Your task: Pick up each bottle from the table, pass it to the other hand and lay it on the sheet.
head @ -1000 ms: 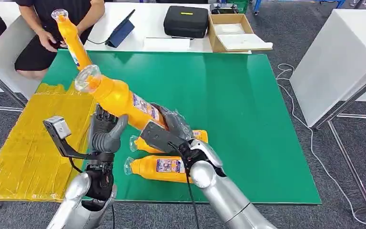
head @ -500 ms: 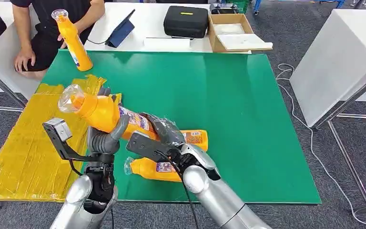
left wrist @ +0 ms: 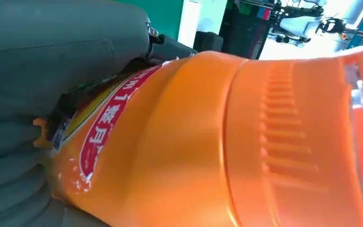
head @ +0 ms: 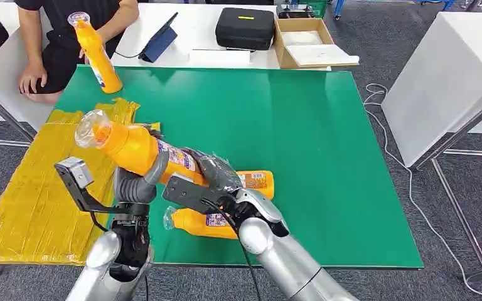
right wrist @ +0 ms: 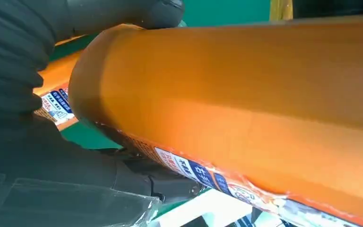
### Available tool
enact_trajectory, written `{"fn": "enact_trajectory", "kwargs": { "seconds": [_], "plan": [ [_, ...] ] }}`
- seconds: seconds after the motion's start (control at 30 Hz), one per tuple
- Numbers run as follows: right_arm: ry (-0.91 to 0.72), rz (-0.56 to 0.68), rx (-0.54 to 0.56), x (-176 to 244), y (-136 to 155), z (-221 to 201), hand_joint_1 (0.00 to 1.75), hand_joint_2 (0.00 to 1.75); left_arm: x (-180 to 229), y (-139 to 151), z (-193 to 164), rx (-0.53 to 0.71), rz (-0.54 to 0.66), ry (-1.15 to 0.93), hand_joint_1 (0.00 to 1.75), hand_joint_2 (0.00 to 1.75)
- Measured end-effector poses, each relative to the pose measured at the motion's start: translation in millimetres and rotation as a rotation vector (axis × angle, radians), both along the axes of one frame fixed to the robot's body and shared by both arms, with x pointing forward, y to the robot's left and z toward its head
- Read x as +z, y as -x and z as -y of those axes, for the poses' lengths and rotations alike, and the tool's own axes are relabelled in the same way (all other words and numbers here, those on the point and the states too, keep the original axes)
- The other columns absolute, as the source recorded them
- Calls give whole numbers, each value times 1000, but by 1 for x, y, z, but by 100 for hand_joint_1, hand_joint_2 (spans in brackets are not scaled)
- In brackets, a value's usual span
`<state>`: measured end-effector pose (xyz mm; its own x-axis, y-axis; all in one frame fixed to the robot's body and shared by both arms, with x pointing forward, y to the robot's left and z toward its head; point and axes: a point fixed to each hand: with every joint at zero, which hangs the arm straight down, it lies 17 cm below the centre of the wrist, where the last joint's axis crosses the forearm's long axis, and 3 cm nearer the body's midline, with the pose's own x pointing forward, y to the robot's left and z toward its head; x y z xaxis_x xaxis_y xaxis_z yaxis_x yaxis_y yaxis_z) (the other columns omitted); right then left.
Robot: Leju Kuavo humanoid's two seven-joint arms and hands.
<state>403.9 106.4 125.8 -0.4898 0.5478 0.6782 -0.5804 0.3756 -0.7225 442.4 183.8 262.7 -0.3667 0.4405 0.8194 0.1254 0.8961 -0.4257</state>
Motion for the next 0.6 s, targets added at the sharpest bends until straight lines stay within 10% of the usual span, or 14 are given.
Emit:
{"fn": "enact_trajectory", "kwargs": {
  "seconds": [0.4, 0.43, 0.47, 0.6],
  "plan": [
    [-2, 2, 3, 0, 0, 0, 175, 175, -1, 0, -3, -3, -4, 16, 175, 175],
    [-2, 2, 2, 0, 0, 0, 23, 175, -1, 0, -3, -4, -4, 17, 175, 175],
    [-4, 4, 2, 0, 0, 0, 0, 0, -1, 0, -3, -5, -4, 18, 175, 175],
    [-50, 4, -13, 5, -2, 1, 0, 0, -5, 2, -5, -17, -12, 27, 175, 175]
  ]
}}
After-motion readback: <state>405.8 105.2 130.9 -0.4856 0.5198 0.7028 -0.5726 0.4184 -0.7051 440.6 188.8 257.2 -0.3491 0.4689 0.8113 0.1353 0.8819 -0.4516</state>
